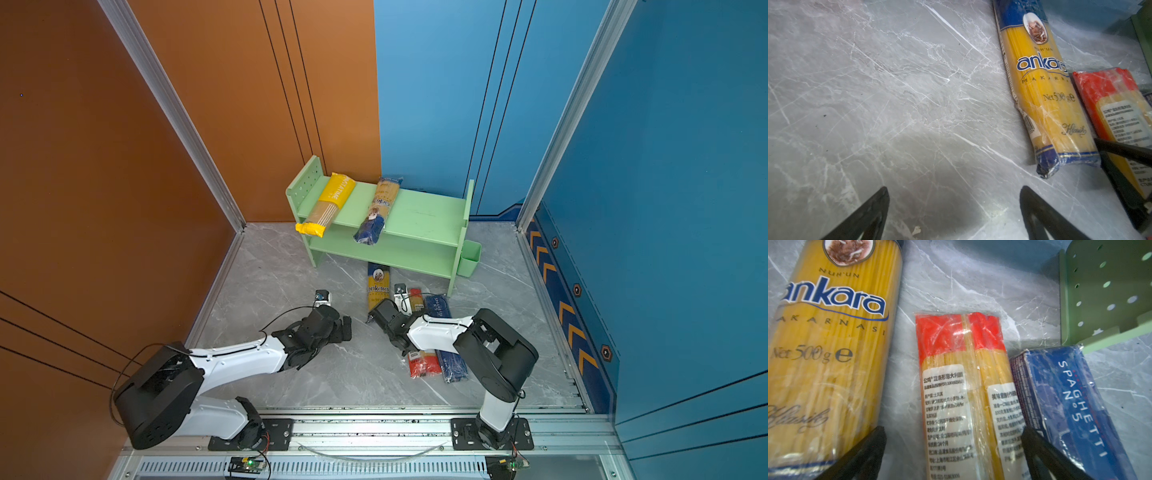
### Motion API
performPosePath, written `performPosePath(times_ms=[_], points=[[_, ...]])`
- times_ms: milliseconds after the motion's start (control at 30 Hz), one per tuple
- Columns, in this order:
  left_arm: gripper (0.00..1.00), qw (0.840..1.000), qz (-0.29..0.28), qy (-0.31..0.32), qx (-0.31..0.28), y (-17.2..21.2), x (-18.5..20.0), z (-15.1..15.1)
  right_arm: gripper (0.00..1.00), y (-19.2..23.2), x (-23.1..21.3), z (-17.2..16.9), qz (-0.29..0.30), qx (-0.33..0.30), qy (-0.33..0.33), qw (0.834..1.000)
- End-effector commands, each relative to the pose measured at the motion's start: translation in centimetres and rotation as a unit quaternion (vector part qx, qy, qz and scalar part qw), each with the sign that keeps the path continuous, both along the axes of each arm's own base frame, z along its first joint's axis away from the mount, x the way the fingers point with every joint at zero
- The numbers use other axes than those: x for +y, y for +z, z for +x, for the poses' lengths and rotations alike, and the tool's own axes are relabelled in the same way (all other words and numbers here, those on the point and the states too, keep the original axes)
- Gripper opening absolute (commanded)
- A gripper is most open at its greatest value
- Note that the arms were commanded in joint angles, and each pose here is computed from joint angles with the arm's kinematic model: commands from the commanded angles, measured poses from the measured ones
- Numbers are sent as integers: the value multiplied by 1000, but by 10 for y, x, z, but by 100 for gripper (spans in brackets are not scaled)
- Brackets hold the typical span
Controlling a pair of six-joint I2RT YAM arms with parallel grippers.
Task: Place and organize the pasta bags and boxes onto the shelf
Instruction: 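Position the left gripper over the ankara pack while the right hovers over the red bag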
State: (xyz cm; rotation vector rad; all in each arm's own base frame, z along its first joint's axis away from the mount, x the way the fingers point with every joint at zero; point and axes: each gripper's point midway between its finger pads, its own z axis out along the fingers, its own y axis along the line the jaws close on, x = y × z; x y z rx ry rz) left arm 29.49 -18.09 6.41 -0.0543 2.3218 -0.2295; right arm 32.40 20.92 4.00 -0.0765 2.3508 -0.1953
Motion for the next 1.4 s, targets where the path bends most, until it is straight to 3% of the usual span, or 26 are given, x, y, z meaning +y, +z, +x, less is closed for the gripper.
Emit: performPosePath(times_ms=[0, 333, 833, 1100, 1367], points=[[98, 1000, 5, 17, 1, -1, 11, -2, 100, 3, 4, 4, -8, -9, -5, 1000], [98, 1000, 10, 23, 5, -4, 17, -5, 100, 2, 30, 5, -10, -7, 24, 1000], [98, 999, 19, 31, 2, -5, 31, -4, 100, 0, 74, -1, 43, 2, 103, 994], [98, 999, 35, -8, -1, -2, 22, 0, 100, 31, 54, -11, 27, -25, 110, 993], [98, 998, 28, -45, -22, 7, 1, 9, 100, 57, 27, -25, 51, -26, 122, 991]])
